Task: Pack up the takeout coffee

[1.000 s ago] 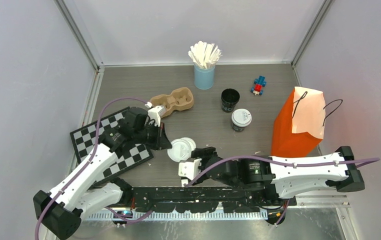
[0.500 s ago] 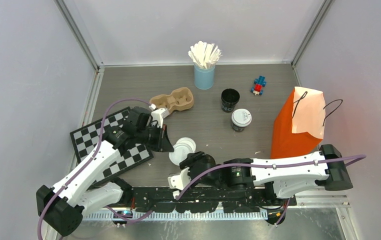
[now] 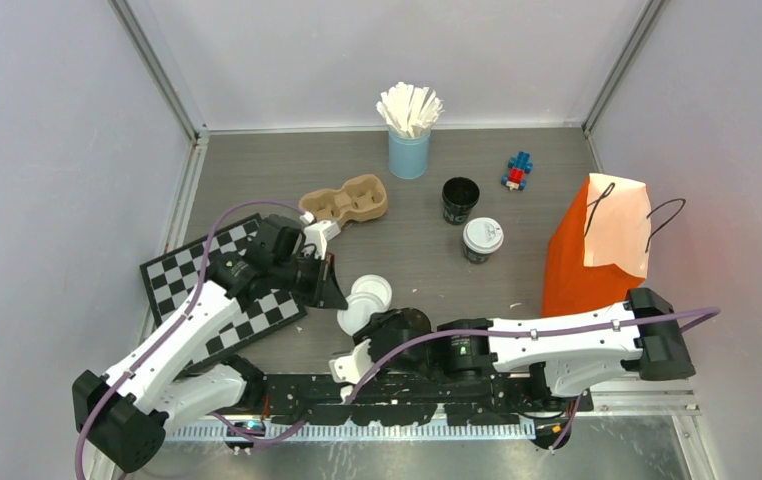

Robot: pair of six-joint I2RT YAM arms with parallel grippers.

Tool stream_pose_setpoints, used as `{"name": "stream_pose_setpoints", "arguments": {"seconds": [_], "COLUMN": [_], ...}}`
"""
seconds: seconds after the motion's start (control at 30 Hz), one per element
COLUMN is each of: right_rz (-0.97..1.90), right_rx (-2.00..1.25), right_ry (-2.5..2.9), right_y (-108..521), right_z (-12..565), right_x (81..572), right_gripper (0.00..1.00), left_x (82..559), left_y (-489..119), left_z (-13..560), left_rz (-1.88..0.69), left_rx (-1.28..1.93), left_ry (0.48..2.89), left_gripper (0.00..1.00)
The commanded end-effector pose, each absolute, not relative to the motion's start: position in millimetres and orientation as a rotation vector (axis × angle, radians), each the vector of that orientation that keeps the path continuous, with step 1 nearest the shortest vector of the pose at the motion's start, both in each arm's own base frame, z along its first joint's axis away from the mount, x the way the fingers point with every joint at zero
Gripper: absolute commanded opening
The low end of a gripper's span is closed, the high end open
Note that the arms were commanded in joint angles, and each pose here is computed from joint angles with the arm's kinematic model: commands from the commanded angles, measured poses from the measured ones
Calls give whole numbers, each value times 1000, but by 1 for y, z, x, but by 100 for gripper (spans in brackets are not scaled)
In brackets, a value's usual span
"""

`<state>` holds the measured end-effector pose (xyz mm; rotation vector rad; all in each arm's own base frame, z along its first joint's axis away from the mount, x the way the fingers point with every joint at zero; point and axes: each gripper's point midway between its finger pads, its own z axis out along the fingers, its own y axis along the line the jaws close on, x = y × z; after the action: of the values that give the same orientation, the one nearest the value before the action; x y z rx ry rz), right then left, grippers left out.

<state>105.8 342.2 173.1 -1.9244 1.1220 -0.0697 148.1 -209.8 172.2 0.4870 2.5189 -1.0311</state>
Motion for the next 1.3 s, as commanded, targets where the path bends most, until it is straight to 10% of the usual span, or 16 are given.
{"name": "stream_pose_setpoints", "arguments": {"seconds": [0.0, 0.2, 0.63, 1.27], "right_rz": [-48, 9, 522, 1530], "right_rx": [-1877, -1864, -1273, -1121], "right_ry": [1078, 1108, 1579, 1941], "right_y": [359, 363, 352, 309], "right_z": [196, 191, 227, 268], "right_x": [107, 102, 113, 55], "right_gripper": [42, 1, 0, 1], "left_x": [148, 152, 201, 104], "left_y": [-215, -215, -179, -214], "left_z": [191, 201, 294, 281], "left_rz": [-1079, -1068, -771, -886], "left_rx": [533, 521, 367, 1345], "left_ry": [2468, 2440, 1949, 1130], "left_gripper": [0, 5, 66, 70]}}
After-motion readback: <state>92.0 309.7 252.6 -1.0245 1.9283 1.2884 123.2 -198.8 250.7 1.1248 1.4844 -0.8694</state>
